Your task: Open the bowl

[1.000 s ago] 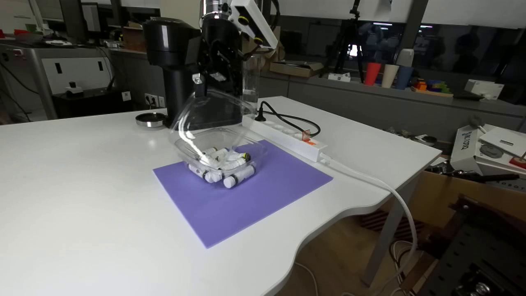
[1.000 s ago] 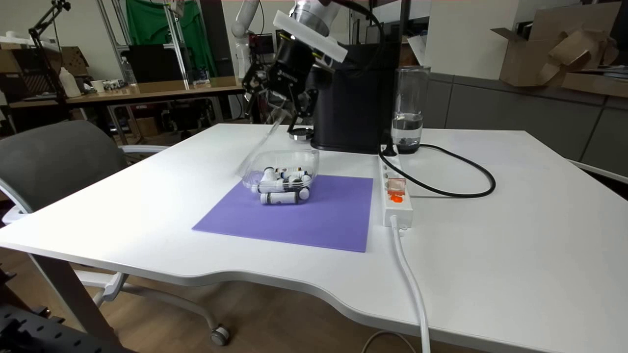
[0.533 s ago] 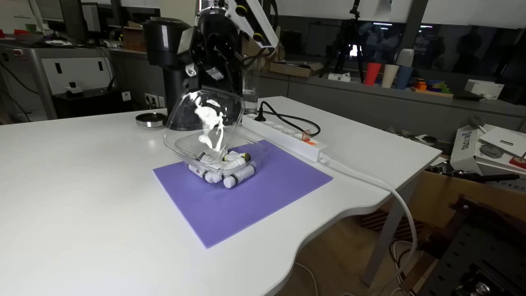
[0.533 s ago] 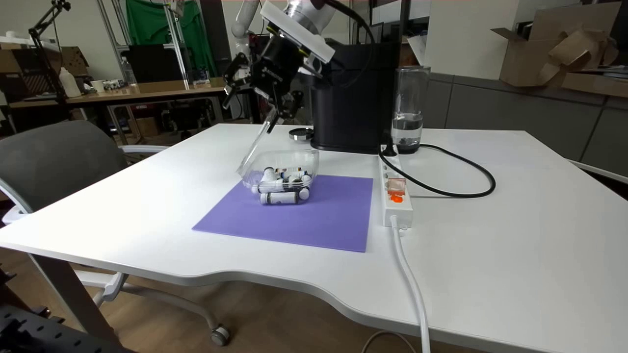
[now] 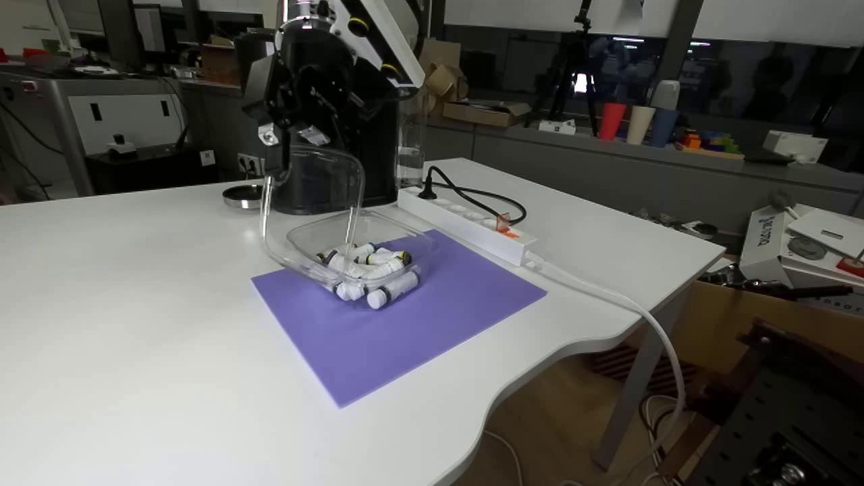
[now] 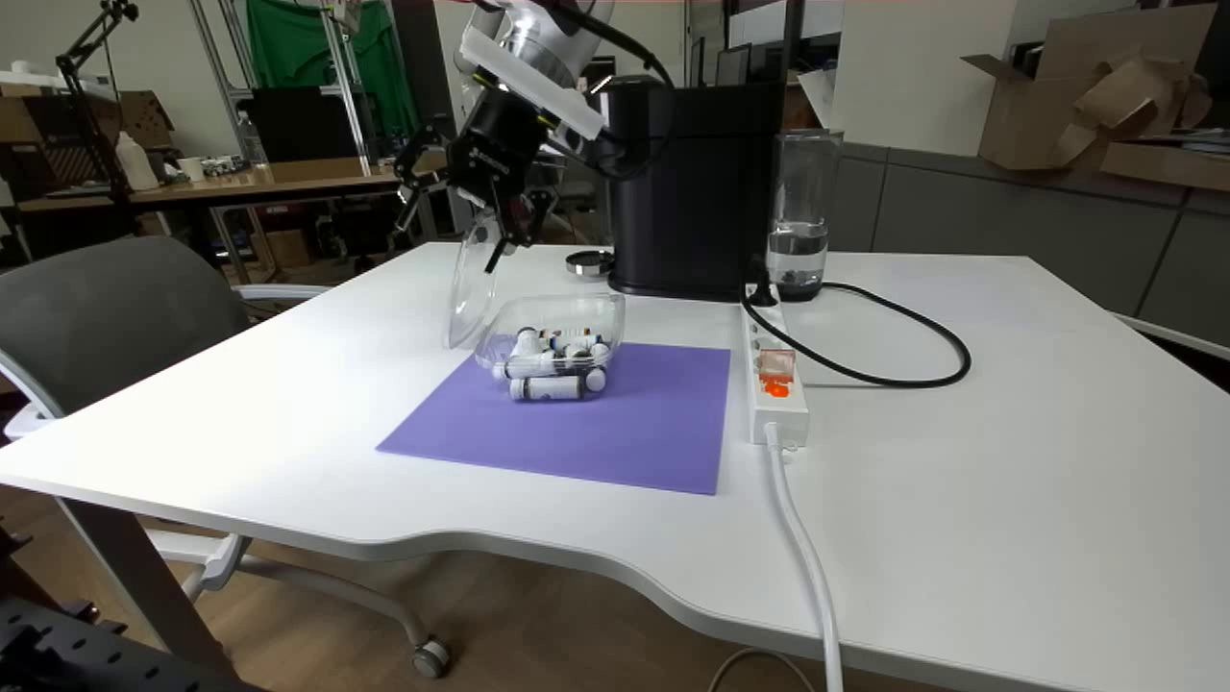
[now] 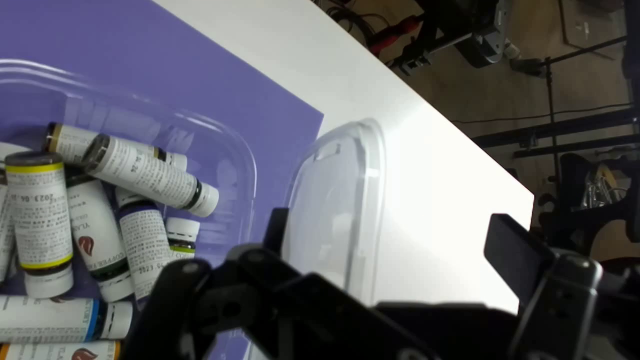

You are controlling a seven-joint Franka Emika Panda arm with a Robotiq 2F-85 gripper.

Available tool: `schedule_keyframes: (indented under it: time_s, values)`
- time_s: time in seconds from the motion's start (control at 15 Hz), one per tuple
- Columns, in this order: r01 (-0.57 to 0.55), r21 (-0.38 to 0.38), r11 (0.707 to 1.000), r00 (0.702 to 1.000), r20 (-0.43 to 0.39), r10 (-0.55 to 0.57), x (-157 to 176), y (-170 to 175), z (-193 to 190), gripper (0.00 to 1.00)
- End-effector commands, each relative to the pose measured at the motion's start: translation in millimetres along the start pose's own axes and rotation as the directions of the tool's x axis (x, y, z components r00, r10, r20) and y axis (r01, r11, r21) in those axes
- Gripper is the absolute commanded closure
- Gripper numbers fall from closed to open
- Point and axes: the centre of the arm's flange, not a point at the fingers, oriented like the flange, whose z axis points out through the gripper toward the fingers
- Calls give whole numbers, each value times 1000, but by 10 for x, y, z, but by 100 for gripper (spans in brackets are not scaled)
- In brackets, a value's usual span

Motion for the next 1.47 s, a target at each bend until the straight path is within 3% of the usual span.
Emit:
schedule_keyframes:
  time_s: [0.0, 0.33, 0.53, 1.0, 1.4]
  values:
    - [40, -129, 991, 997, -59, -47, -92, -345, 66, 0]
    - [93, -344, 935, 967, -192, -167, -118, -758, 61, 0]
    - [101, -418, 903, 943, -250, -221, -193, -984, 52, 0]
    - [98, -416, 904, 940, -260, -222, -393, -1384, 32, 0]
    - [42, -462, 886, 933, -299, -200, -482, -1372, -106, 0]
